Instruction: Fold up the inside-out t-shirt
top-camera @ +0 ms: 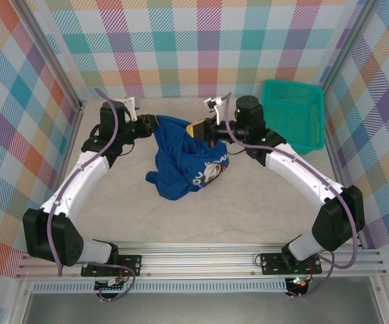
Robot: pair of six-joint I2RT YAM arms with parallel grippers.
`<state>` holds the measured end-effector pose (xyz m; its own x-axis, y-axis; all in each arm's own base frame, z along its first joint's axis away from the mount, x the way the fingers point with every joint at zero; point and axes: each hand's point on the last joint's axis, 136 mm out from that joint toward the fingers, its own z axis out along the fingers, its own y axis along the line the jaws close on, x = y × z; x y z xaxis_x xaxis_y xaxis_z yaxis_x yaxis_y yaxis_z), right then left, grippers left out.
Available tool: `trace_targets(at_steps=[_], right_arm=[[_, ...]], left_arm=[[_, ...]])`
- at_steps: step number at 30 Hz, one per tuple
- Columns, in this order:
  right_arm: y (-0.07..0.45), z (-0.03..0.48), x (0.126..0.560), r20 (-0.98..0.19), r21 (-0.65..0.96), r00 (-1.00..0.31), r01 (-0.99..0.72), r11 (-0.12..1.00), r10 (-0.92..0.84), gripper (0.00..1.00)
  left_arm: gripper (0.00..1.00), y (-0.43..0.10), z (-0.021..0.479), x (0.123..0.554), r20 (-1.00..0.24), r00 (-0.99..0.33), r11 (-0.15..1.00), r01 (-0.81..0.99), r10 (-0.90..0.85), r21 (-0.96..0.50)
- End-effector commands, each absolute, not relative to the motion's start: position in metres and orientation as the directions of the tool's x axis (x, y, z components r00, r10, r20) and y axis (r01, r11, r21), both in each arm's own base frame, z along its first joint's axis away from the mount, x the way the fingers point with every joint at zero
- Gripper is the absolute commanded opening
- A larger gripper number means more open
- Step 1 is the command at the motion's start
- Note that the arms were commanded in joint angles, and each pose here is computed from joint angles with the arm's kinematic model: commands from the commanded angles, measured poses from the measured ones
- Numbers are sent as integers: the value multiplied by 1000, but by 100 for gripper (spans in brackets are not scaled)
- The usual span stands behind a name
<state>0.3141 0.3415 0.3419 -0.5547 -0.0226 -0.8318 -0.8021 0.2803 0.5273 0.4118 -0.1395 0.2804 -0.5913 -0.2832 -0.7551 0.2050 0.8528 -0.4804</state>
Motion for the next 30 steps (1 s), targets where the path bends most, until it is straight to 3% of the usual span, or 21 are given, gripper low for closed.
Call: trace_targets(at_steps=[1, 7, 12, 17, 19, 25, 27, 28, 30], right_arm=[[348, 362, 321, -748, 656, -662, -723, 216, 54, 0], [349, 348, 340, -724, 671, -687, -680, 294, 64, 0], [353, 355, 343, -713, 687, -696, -674, 272, 77, 0], [358, 370, 342, -709, 699, -700, -680, 221, 88, 0], [361, 372, 339, -693, 716, -716, -671, 191, 81, 0], [349, 372, 339, -721, 676, -692, -691, 255, 35, 0], [332, 371, 348, -743, 637, -668, -692, 340, 33, 0], [319, 366, 356, -762, 589, -648, -680, 436, 19, 0], [294, 349, 369, -794, 456, -607, -631, 627, -33, 13]], left_arm=[[43, -133, 290, 400, -781, -557, 869, 195, -283, -454], [53, -141, 293, 360, -771, -540, 826, 223, -338, -518], [65, -196, 286, 318, -796, -567, 747, 432, -209, -505], [67, -230, 272, 327, -796, -587, 719, 490, -144, -492], [60, -241, 278, 340, -807, -574, 708, 512, -139, -487], [2, -261, 308, 358, -818, -556, 646, 571, -151, -507], [0, -259, 320, 349, -809, -560, 600, 591, -177, -540], [0, -255, 329, 344, -799, -564, 567, 596, -208, -568], [0, -248, 346, 334, -774, -576, 500, 605, -263, -620]])
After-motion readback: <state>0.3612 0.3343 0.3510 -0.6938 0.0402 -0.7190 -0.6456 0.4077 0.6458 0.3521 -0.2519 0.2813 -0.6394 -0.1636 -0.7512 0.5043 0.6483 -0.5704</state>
